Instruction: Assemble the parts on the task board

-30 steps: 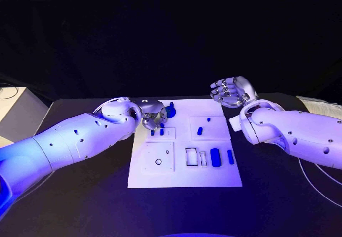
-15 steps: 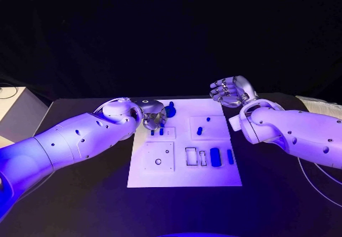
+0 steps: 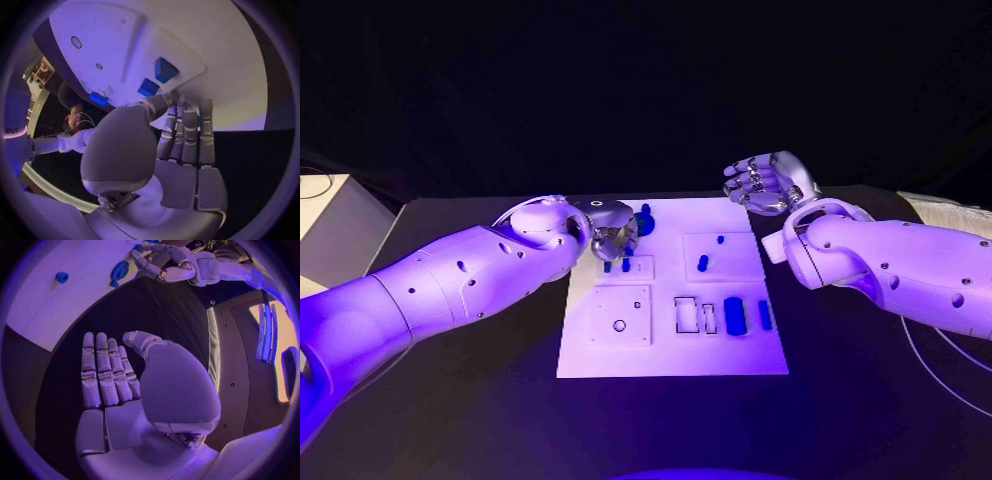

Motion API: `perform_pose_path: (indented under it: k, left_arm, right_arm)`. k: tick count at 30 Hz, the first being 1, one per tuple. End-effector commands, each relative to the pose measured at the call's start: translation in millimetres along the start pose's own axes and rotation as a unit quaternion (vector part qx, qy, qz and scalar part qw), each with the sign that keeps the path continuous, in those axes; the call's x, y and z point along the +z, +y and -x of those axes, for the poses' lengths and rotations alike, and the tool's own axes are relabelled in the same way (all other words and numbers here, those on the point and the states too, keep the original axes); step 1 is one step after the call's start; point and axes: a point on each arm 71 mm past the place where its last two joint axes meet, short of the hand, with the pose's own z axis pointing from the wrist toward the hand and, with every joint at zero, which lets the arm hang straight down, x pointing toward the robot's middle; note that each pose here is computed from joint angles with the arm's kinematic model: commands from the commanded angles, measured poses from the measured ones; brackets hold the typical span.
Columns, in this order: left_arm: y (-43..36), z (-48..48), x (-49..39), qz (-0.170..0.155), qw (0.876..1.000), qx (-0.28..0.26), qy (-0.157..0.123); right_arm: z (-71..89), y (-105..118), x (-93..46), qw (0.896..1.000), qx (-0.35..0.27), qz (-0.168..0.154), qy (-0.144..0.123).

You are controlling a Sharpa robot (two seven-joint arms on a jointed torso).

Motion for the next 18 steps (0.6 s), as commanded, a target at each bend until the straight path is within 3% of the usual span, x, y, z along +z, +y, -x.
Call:
perform_pose_path:
  k: [1,18]
  left_arm:
    - [-1.7,-5.6,0.9,0.002,1.0,0.007,0.01]
    - [-0.5,-4.4,1.8,0.012,1.0,0.008,-0.001]
  right_arm:
    - [-1.5,1.2,-0.2,1.0,0.001,0.006,0.008]
    - [-1.6,1.2,0.0,1.0,0.001,0.006,0.008]
